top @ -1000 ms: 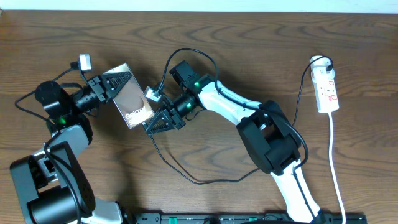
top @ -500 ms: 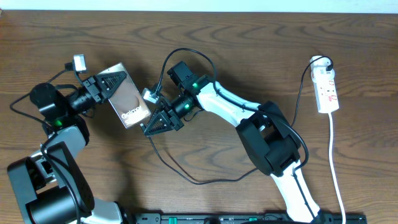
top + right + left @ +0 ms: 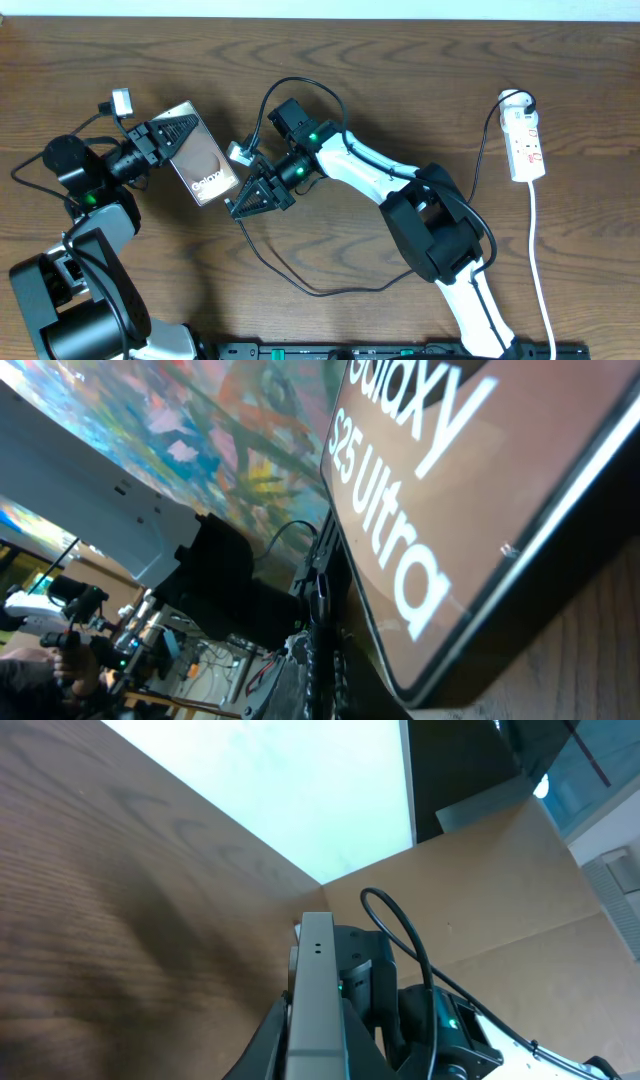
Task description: Plug charger to phone and switch on socket
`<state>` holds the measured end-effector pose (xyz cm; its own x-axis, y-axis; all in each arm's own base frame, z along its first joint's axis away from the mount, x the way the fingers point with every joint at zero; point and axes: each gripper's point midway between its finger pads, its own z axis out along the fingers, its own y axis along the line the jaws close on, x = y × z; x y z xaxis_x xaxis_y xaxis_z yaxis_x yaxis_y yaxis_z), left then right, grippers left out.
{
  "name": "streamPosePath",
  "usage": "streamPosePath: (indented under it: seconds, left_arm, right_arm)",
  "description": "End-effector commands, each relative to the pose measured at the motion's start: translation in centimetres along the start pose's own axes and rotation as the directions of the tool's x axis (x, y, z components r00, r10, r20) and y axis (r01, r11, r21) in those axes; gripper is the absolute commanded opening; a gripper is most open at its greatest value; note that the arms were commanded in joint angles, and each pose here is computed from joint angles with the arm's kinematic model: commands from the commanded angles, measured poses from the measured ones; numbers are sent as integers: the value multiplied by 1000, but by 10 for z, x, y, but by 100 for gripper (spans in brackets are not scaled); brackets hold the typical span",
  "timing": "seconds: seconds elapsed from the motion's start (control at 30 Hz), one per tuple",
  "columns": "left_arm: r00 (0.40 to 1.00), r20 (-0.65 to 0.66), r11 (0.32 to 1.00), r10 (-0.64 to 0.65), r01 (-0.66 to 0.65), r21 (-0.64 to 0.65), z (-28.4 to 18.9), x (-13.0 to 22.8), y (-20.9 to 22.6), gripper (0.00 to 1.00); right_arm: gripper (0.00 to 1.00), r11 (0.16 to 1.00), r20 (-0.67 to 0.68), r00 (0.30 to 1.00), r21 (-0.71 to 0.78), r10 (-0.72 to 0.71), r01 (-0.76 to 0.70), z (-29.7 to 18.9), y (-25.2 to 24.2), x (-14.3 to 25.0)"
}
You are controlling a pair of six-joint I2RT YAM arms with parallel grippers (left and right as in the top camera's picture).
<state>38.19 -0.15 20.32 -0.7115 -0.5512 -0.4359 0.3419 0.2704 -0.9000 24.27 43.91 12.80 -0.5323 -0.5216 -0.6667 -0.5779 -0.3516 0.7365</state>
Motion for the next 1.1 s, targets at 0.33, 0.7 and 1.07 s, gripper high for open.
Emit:
streamPosePath:
  seconds: [0.33,0.7,1.07]
  left_arm:
    - [995,-98,998,21,-16,56,8,15,-16,7]
    - [993,-112,998,28,-21,64,13,18,-18,7]
    - [989,-117,994,89,-80,76,15,21,-18,7]
  right_arm:
    - [1,997,12,997,-26,-76,76,1,22,-20]
    - [1,996,13,997,-25,-82,82,0,21,-20]
    - [1,997,13,997,-25,-71,72,0,21,-21]
